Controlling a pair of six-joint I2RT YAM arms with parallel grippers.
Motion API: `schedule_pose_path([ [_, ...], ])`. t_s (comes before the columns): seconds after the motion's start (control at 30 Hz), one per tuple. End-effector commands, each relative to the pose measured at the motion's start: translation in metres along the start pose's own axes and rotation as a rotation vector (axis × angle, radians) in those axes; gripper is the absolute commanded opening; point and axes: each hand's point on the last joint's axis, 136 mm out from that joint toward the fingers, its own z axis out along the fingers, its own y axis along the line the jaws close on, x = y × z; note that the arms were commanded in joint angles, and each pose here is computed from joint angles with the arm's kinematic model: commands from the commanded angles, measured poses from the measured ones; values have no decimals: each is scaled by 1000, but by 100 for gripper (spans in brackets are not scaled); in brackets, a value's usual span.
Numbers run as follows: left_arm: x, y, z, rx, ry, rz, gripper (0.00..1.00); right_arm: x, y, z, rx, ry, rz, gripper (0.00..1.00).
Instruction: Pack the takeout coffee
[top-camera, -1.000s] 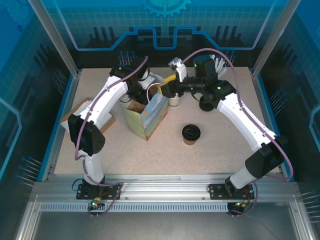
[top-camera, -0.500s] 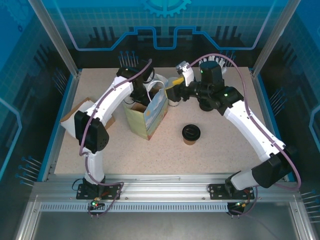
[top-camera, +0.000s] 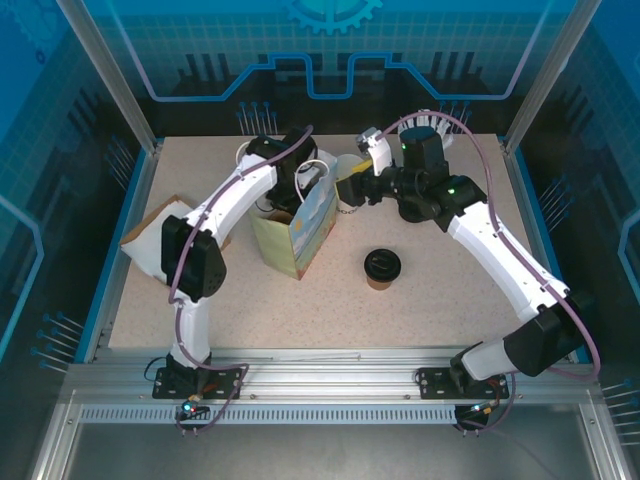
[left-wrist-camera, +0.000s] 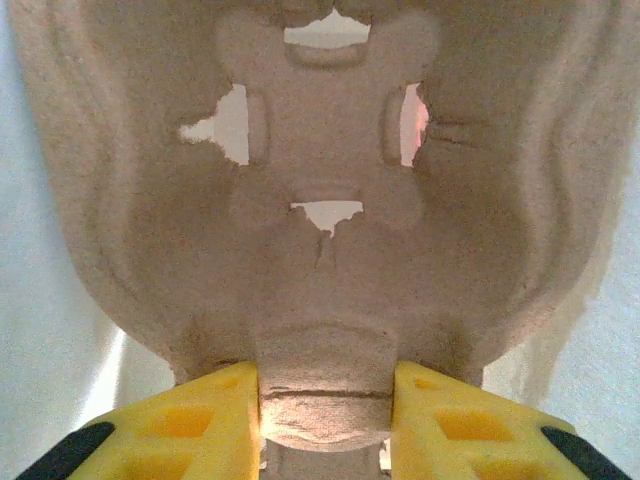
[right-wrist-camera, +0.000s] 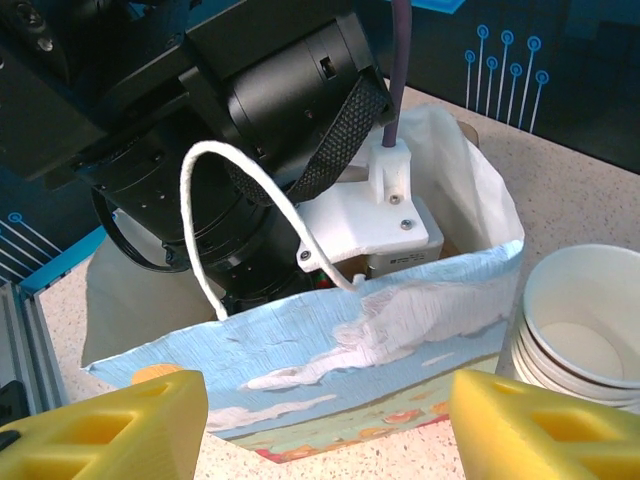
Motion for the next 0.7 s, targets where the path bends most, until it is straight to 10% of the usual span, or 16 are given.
schedule_pose_path([
  [0.0,0,3,3,-22,22,9,35,1,-5,-8,21,-3,23,66],
  [0.67,21,5,49,-20,98,14,38,12,-10,-13,50,8,40,68],
])
